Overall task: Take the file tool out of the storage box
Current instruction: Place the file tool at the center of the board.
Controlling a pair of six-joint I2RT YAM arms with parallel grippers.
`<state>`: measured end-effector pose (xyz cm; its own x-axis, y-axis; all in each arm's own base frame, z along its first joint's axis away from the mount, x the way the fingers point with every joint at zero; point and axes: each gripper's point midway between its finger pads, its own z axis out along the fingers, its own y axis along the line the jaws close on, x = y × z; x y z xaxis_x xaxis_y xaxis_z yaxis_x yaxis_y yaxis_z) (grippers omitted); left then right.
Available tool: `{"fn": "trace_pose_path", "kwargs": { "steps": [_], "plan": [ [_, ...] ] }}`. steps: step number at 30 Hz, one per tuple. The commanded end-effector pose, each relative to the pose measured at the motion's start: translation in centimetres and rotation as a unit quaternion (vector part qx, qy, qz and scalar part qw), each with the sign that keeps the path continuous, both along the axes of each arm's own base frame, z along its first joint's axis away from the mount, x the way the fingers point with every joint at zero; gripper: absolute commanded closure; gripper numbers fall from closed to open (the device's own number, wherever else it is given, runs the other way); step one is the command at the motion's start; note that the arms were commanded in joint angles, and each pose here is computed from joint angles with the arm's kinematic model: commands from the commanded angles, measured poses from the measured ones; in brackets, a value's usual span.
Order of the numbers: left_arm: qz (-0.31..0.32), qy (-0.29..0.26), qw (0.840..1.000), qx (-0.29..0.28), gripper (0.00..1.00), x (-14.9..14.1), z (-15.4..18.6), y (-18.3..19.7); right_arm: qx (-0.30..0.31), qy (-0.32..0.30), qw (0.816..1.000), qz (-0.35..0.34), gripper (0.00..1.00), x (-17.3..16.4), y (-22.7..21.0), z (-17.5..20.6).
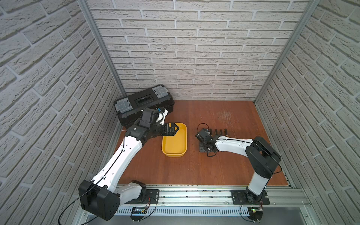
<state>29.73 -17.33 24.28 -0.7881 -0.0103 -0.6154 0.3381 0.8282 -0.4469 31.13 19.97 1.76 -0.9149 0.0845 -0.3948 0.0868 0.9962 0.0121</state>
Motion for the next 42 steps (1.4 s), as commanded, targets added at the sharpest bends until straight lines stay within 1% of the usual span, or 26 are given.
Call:
{"fn": "trace_pose_path", "kwargs": {
  "steps": [1, 9, 19, 22, 24, 29, 31, 33, 35, 38, 40, 42],
  "plan": [
    [0.005, -0.016, 1.000, -0.003, 0.02, 0.4, 0.3, 0.2, -0.004, 0.000, 1.000, -0.007, 0.93, 0.1, -0.4, -0.7],
    [0.004, -0.017, 1.000, -0.007, 0.02, 0.3, 0.5, 0.1, -0.006, 0.000, 1.000, -0.005, 0.84, 0.1, -0.4, -0.7],
    [0.006, -0.017, 1.000, -0.007, 0.02, 0.3, 0.6, 0.2, -0.011, -0.007, 1.000, -0.003, 0.82, 0.2, -0.6, 0.0],
    [0.006, -0.018, 1.000, -0.005, 0.02, 0.3, 0.6, 0.2, -0.014, -0.015, 1.000, 0.007, 0.81, 0.4, -0.6, 1.3],
    [0.010, -0.018, 1.000, -0.002, 0.01, 0.3, 0.7, 0.4, -0.012, -0.028, 0.999, 0.020, 0.80, 0.7, -0.5, 2.9],
    [0.016, -0.017, 1.000, 0.005, 0.01, 0.7, 0.8, 0.5, -0.017, -0.076, 0.995, 0.055, 0.69, 1.2, -0.8, 7.9],
    [0.025, -0.022, 0.999, 0.014, 0.01, 0.9, 1.0, 0.9, -0.020, -0.093, 0.993, 0.068, 0.65, 1.4, -1.1, 9.9],
    [0.048, -0.033, 0.998, 0.032, 0.01, 1.4, 1.2, 1.9, -0.017, -0.107, 0.991, 0.081, 0.58, 1.5, -1.6, 11.8],
    [0.068, -0.046, 0.995, 0.051, 0.02, 1.9, 1.5, 2.8, -0.017, -0.121, 0.988, 0.091, 0.48, 1.6, -2.3, 13.5],
    [0.083, -0.056, 0.992, 0.082, 0.02, 2.6, 1.5, 3.9, -0.018, -0.147, 0.984, 0.101, 0.29, 1.9, -3.9, 15.9],
    [0.081, -0.057, 0.990, 0.096, 0.02, 3.2, 1.4, 4.2, -0.007, -0.158, 0.983, 0.094, 0.13, 2.2, -5.4, 16.9],
    [0.085, -0.055, 0.990, 0.100, 0.02, 3.7, 1.2, 4.6, 0.012, -0.165, 0.983, 0.084, 0.03, 2.5, -6.8, 17.6]
  ]
}}
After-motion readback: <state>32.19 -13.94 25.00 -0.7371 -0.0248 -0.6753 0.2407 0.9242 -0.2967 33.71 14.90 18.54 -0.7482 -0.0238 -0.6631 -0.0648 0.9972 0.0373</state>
